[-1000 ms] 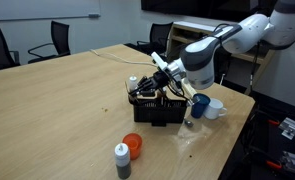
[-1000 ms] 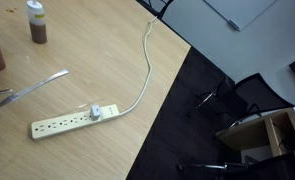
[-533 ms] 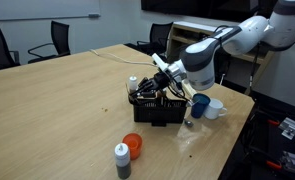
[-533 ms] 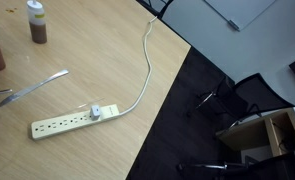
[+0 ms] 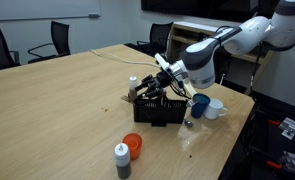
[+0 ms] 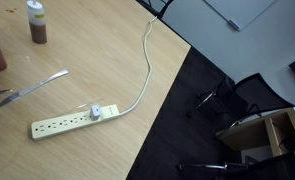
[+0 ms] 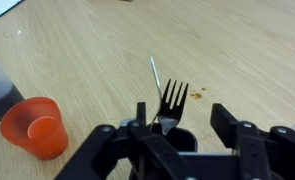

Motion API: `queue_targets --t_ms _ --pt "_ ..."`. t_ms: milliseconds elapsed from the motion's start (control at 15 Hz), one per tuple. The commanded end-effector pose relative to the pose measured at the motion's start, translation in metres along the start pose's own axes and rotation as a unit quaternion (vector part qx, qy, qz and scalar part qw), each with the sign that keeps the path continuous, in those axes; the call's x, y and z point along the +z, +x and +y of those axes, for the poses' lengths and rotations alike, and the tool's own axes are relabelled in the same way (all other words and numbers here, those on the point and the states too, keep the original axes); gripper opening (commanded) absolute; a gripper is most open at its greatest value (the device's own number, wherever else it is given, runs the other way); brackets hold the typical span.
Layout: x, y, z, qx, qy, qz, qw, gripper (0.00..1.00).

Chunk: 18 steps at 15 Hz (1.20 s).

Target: Remove the fork from the table and put it in the black basket

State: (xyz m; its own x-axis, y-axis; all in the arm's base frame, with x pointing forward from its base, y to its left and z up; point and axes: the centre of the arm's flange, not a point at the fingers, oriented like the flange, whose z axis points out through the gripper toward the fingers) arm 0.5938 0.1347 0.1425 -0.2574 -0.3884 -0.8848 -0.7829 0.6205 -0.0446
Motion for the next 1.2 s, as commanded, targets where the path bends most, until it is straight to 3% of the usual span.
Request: queue_targets --t_ms 0,67,267,600,867,1133 --pt "-0.010 -0.002 0.016 -0.031 -0.007 0.017 0.9993 0.98" --pt "0.000 0.001 0.003 -0.009 -0.003 0.001 1.0000 0.81" --pt "0.000 0.001 0.010 -0.020 -0.010 0.003 0.9998 0.98" --pt "-0.001 -0.008 0.011 -0.040 -0.008 0.010 0.9991 1.00" --pt "0.002 -0.042 0.028 -0.092 -0.018 -0.009 0.9955 1.00" --pt "-0.001 -0.076 0.046 -0.163 -0.008 0.019 0.9864 1.00"
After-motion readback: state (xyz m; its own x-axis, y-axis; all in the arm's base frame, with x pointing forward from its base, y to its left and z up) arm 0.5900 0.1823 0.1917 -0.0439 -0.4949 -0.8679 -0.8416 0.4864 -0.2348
